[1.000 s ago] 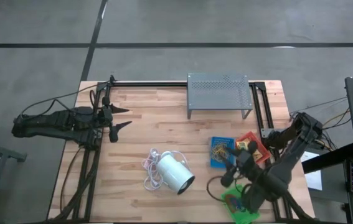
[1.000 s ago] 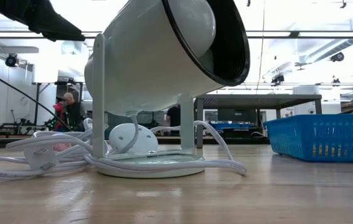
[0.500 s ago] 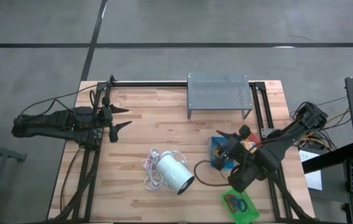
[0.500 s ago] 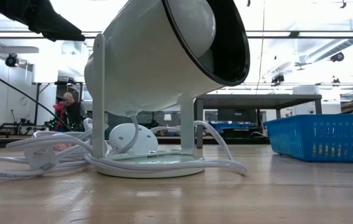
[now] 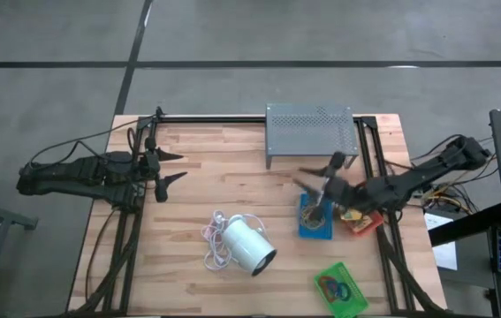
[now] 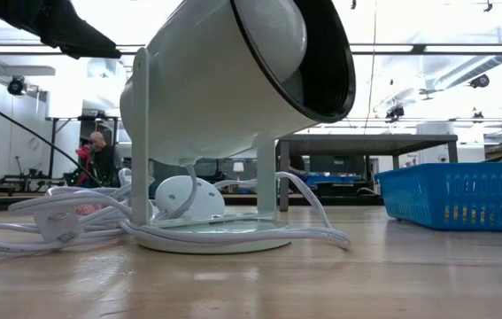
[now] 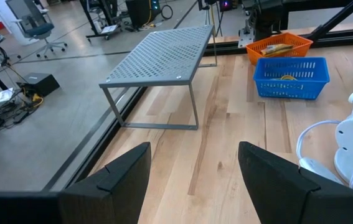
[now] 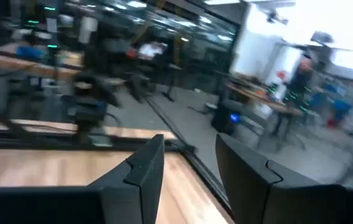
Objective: Pick & Place Office Desk Supplies
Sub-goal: Put the orange bin with the sorted box of crayons on the shelf
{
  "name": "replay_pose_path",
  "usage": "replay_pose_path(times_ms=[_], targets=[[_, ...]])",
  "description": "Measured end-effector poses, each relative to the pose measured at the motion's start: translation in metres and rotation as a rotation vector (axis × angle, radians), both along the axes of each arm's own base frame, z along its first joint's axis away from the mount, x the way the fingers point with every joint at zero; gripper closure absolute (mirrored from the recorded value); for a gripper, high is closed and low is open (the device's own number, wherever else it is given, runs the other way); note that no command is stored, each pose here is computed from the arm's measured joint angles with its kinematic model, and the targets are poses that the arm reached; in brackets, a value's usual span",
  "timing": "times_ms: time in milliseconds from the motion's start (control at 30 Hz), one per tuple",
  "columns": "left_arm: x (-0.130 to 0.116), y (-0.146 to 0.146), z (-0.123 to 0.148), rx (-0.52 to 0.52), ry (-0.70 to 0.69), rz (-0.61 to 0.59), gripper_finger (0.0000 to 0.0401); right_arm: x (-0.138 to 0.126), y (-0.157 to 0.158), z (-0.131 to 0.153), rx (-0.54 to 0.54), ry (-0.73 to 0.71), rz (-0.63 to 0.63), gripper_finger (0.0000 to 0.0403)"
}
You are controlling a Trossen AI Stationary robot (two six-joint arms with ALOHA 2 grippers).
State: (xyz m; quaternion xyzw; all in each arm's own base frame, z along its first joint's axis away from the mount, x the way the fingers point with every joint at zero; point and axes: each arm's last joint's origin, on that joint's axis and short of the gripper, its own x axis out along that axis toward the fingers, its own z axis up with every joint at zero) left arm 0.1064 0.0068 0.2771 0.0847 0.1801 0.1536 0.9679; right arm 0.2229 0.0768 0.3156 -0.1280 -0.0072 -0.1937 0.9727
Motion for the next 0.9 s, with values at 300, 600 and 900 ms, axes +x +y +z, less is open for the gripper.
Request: replay_pose_path(times_ms=[300, 600, 900], targets=[[0.000, 0.000, 0.000, 0.000, 0.000, 0.000, 0.0157, -0.064, -0.030, -0.041, 0.087, -0.035, -0.041, 0.0251], [0.000, 0.000, 0.000, 0.000, 0.000, 0.000, 0.0157, -0.112, -0.052, -0.051, 0.112, -0.122, -0.129, 0.0250], [0.000, 0.000, 0.000, 0.000, 0.000, 0.000, 0.0157, -0.130, -0.058, -0.059, 0.143, -0.140, -0.025, 0.0250]])
